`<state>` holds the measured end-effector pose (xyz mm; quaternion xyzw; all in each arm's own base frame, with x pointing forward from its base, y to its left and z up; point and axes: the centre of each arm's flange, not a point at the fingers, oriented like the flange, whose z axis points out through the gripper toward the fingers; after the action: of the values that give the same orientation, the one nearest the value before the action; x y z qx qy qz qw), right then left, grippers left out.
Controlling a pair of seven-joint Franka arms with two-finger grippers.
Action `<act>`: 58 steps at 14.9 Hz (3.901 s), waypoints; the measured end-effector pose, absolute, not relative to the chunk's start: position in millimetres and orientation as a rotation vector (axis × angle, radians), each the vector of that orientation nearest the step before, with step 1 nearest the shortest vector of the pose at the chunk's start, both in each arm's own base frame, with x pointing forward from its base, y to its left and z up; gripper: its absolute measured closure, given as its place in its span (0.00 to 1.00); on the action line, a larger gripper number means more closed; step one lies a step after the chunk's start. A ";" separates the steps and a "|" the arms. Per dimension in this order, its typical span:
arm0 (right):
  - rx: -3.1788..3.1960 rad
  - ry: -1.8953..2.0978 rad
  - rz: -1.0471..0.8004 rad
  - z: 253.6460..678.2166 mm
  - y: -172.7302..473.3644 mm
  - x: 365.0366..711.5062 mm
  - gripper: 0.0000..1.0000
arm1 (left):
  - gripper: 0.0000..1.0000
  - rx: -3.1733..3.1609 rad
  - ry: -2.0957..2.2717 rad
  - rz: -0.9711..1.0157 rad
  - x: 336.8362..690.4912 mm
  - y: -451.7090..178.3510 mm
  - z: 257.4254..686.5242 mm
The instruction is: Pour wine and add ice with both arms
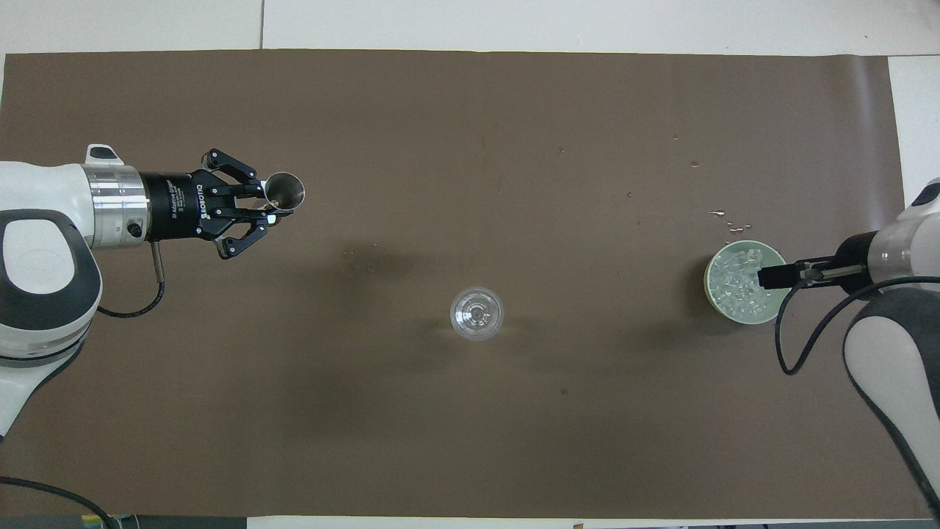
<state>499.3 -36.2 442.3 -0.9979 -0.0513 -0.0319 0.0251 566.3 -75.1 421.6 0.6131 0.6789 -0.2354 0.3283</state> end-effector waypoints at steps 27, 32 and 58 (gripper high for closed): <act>-3.091 -0.366 -0.046 333.4 -49.5 504.4 0.22 | 0.52 1.206 1.536 -0.869 555.9 126.8 232.2; -3.091 -0.348 -0.031 324.2 -39.2 506.5 0.23 | 0.00 1.359 1.512 -0.801 571.4 144.1 257.1; -3.092 -0.329 -0.021 321.5 -44.7 503.9 0.49 | 0.00 3.063 0.029 -0.051 578.3 -50.8 569.3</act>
<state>503.9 -44.7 321.5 -0.9942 -0.1057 -0.0068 0.0163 578.3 -50.8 569.3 0.9991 0.0095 -0.0166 0.0390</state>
